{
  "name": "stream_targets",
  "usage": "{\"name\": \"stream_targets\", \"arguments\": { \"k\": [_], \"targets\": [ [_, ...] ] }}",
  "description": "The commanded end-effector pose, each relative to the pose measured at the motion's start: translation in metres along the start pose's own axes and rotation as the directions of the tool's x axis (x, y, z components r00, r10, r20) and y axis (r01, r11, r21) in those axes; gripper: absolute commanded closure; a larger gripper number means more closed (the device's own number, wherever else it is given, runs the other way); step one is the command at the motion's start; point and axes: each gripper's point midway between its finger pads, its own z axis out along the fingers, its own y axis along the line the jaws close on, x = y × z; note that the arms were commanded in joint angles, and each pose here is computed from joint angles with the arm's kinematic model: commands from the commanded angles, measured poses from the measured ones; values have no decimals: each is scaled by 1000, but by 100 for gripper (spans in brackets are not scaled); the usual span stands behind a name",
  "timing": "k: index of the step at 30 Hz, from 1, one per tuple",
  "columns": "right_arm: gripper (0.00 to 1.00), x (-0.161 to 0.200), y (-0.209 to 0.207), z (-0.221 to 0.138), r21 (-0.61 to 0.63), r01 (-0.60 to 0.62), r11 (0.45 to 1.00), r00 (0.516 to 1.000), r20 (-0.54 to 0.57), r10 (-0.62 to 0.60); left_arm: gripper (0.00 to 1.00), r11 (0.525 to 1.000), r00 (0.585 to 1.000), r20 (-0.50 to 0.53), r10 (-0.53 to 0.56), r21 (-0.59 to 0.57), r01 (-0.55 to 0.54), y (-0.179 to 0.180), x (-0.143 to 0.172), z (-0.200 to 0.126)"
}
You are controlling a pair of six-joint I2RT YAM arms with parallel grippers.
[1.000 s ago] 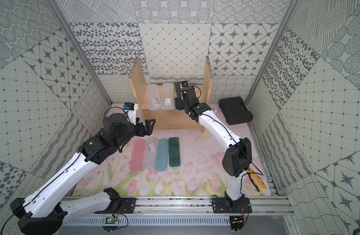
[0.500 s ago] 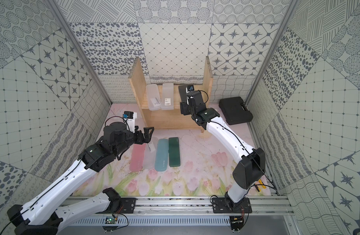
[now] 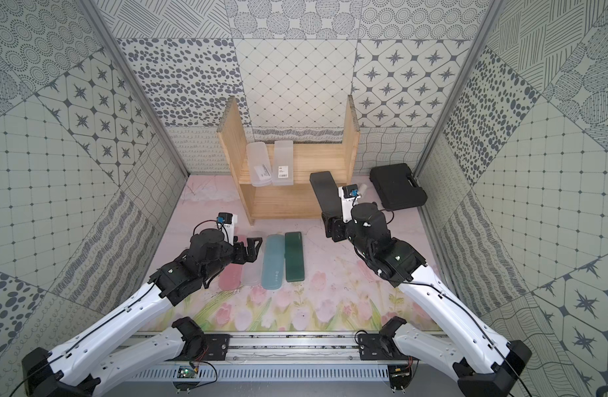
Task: Remove the pencil cases from the shelf
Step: Pick up the pencil case from the shelf, then place the pencil case at the center of the board.
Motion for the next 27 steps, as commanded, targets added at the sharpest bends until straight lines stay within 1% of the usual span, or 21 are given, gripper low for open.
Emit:
{"name": "stream_targets", "arguments": {
  "k": [1,4,7,11,15,20,27],
  "targets": [
    [29,27,5,-7,-37,-46,998,999,-32,45,1,999,997,76,-29,35,26,-2,-4,5],
    [29,60,6,-1,-42,-53,998,994,-100,49,1,1000,997,76,-24,16,22,2,-2,4],
    [29,84,11,9,-53,-57,997,989,-137,49,1,1000,996,81,-21,8,20,4,-2,3],
    [29,116,13,28,-37,-58,998,980,-195,50,1,1000,997,78,-15,-3,15,6,0,2],
    [29,139,11,46,8,-58,998,973,-222,58,1,1000,997,81,-12,-13,14,9,0,2],
    [29,162,7,66,74,-52,996,972,-225,67,1,1000,996,91,-10,-28,13,12,-1,-1],
    [29,194,15,86,110,-8,994,959,-281,38,1,1000,996,84,-6,-30,9,12,-1,0]
  ]
}}
